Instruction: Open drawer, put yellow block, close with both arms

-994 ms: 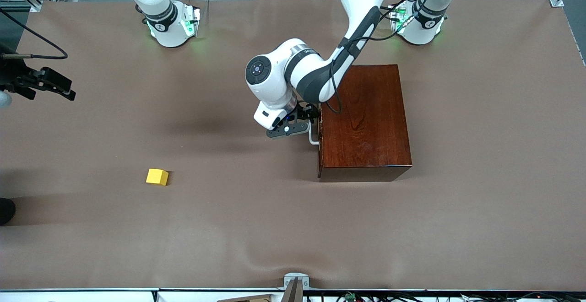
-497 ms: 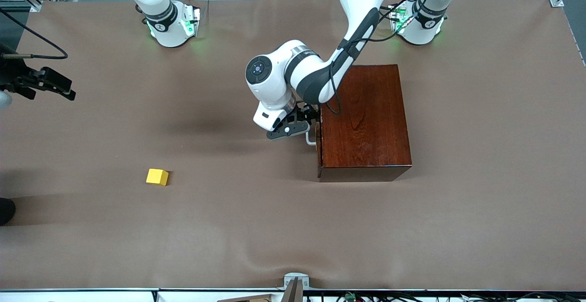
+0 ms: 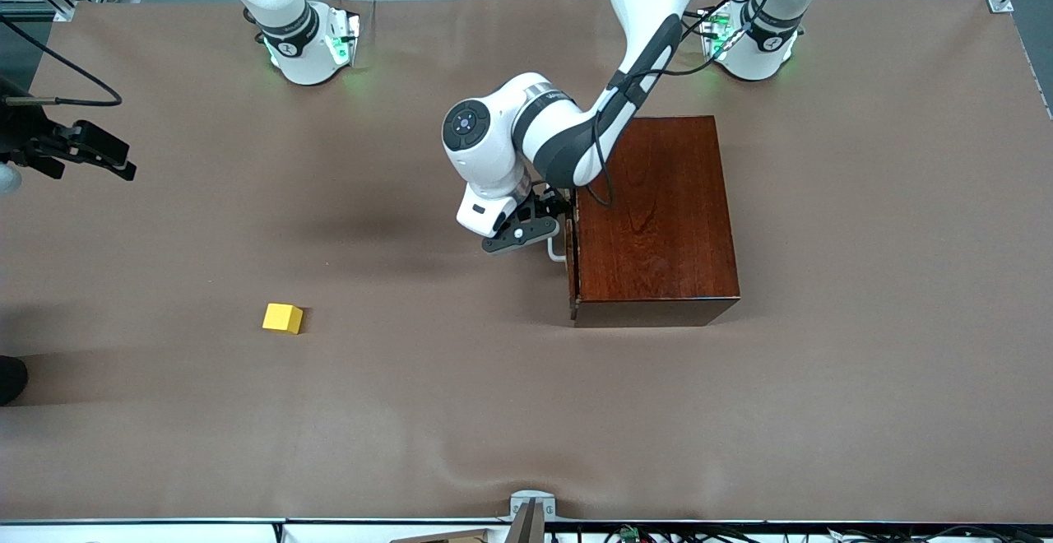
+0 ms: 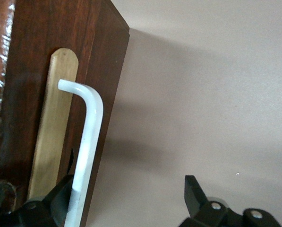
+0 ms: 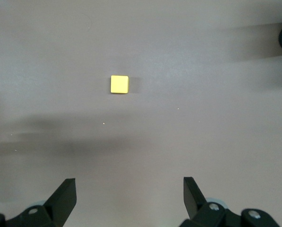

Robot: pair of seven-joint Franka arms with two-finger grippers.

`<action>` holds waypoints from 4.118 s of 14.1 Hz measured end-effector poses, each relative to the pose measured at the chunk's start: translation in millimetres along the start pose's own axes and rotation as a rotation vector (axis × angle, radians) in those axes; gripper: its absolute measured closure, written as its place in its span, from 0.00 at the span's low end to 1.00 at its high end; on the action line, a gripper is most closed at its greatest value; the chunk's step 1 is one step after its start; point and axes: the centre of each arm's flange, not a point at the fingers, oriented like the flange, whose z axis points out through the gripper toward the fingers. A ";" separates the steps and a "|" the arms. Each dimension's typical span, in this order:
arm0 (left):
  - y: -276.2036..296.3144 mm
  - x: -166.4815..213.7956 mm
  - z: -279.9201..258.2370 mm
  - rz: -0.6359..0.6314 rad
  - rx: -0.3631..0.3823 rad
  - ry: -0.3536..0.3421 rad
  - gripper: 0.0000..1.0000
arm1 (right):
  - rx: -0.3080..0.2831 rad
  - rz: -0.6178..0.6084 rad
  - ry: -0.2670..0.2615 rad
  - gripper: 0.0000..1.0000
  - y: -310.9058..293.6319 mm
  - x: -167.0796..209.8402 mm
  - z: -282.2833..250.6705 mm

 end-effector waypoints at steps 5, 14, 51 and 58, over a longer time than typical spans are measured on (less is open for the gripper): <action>2.8 1.0 -0.7 0.044 -0.027 0.012 0.00 | 0.000 0.000 0.000 0.00 0.0 0.0 0.0; 9.0 -2.5 -4.2 0.108 -0.066 0.027 0.00 | 0.000 0.000 0.000 0.00 0.0 0.0 0.0; 29.3 -33.8 -11.2 0.047 -0.126 0.058 0.00 | 0.000 0.000 0.000 0.00 -0.1 0.0 0.0; 35.2 -38.5 -17.9 0.055 -0.167 0.071 0.00 | 0.000 0.000 0.000 0.00 -0.1 0.0 0.0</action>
